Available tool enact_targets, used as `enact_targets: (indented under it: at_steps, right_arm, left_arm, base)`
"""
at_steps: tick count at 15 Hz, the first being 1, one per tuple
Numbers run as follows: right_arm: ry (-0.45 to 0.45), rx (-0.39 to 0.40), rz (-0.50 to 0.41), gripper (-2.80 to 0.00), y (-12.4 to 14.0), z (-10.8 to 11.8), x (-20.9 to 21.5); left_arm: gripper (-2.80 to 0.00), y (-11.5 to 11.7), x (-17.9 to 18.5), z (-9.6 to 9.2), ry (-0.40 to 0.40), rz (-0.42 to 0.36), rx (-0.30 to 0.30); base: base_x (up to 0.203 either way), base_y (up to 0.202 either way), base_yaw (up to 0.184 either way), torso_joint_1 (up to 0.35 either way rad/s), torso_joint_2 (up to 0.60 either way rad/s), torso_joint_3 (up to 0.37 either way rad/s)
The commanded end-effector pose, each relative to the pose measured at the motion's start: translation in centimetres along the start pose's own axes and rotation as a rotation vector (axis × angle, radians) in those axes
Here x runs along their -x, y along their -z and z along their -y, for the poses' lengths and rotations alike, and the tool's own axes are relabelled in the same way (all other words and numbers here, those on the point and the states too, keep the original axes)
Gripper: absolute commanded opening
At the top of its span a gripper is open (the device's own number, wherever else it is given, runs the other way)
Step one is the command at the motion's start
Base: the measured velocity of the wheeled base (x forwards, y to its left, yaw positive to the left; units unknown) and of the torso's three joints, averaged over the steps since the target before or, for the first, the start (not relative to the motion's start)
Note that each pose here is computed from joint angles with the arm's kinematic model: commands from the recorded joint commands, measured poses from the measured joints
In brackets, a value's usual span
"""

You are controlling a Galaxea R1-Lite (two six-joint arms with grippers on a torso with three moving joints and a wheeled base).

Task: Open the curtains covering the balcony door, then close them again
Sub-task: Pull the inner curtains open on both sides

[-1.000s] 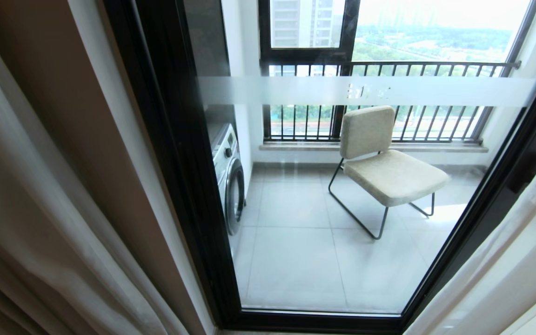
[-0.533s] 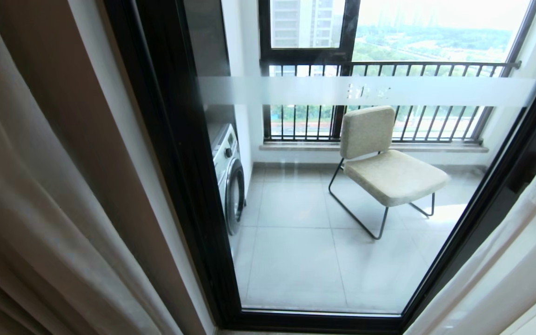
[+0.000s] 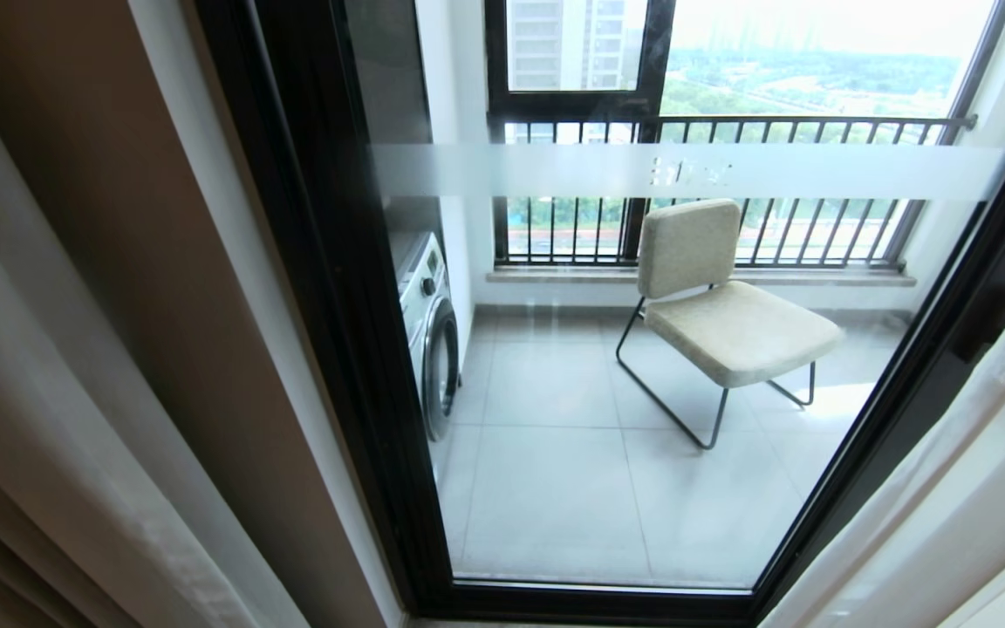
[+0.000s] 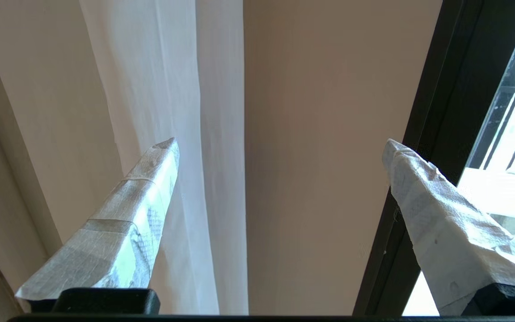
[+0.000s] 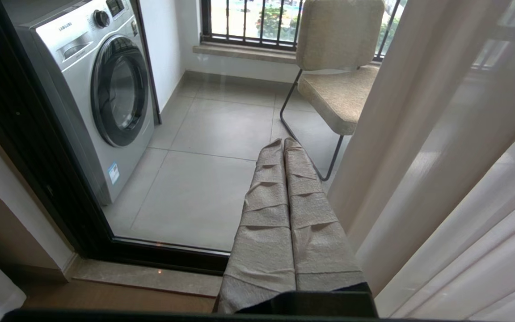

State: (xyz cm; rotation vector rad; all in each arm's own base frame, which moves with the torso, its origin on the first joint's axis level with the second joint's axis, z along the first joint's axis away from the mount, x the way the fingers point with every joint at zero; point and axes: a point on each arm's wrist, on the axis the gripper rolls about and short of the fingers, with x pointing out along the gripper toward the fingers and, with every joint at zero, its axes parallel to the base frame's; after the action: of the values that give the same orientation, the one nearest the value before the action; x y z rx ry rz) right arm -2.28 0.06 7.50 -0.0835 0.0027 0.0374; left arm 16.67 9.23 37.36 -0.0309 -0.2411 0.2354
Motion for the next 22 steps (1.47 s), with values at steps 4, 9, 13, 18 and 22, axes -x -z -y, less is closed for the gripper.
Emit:
enact_targets:
  at_steps: [4,9,13,18,22]
  right_arm:
    - [-0.001,0.001,0.000,-2.80,0.0,0.0,0.0]
    - [-0.001,0.001,0.000,-2.80,0.0,0.0,0.0]
    - [-0.001,0.001,0.000,-2.80,0.0,0.0,0.0]
    - [-0.001,0.001,0.000,-2.80,0.0,0.0,0.0]
    - [-0.001,0.001,0.000,-2.80,0.0,0.0,0.0]
  left_arm:
    - [-2.80,-0.1,0.7,0.2,-0.007,0.010,-0.002]
    - [-2.80,0.8,0.4,0.4,0.018,-0.028,0.015]
    - [-2.80,3.3,0.5,1.6,0.083,-0.106,0.025]
    - [-2.80,8.3,3.0,4.1,0.217,-0.260,0.001]
    - [-2.80,12.0,8.0,5.4,0.286,-0.391,0.014]
  base:
    - [0.000,0.000,0.000,0.000,0.00,0.000]
    - [0.000,0.000,0.000,0.000,0.00,0.000]
    - [0.000,0.000,0.000,0.000,0.00,0.000]
    - [0.000,0.000,0.000,0.000,0.00,0.000]
    - [0.000,0.000,0.000,0.000,0.00,0.000]
